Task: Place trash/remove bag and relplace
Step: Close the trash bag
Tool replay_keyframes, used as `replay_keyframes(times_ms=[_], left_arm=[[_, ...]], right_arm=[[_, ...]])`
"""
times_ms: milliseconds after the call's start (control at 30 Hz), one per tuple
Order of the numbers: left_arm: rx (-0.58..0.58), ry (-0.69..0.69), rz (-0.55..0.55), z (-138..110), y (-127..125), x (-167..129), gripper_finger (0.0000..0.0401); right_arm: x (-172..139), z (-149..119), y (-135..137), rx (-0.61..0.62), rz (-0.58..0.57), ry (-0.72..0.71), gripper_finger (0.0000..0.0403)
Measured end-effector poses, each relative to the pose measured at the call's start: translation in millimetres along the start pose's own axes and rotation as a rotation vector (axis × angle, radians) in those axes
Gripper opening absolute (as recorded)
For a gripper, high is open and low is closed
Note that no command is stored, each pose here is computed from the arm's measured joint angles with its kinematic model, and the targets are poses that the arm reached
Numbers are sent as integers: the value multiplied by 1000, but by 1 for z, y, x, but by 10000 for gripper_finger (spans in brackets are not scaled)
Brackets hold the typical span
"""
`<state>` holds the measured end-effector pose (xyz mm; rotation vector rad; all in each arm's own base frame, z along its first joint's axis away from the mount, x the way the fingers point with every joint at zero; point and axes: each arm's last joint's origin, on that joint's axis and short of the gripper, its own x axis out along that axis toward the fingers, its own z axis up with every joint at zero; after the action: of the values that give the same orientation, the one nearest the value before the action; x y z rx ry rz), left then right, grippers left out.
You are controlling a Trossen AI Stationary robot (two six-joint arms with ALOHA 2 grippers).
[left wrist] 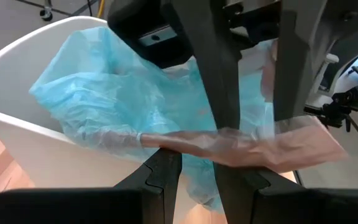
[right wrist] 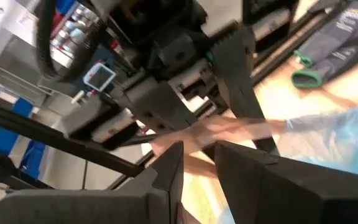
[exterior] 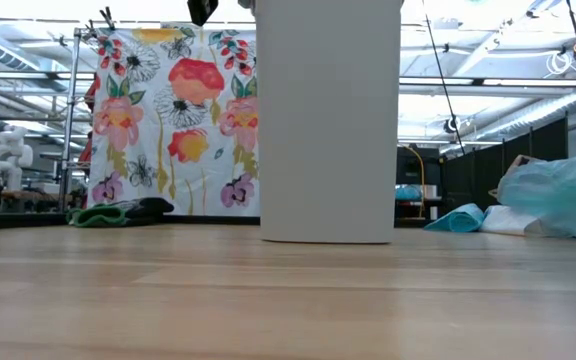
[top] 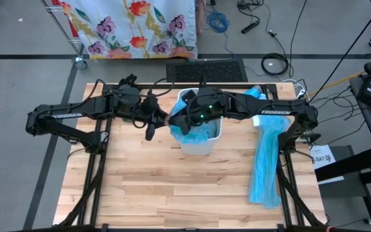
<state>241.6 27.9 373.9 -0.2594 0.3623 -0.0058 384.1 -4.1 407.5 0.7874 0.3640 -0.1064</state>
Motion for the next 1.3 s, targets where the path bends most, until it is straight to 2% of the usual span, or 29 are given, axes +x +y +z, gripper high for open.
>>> replay_keyframes(times_ms=[233, 467, 633, 1067, 1300], left_arm=[[0, 1, 0, 0, 0, 0, 97], [-6, 31, 6, -3, 1, 0, 97], [-6, 30, 6, -3, 0, 0, 97], [-3, 21, 4, -2, 0, 0, 97], [1, -3, -1, 0, 0, 0, 97]], right_arm=[[-2, -2, 2, -4, 5, 12, 82], [-3, -4, 5, 2, 57, 58, 82], [-5, -3, 10, -4, 88, 40, 82], [3, 0, 10, -29, 103, -12, 82], [12, -6, 3, -24, 64, 32, 82]])
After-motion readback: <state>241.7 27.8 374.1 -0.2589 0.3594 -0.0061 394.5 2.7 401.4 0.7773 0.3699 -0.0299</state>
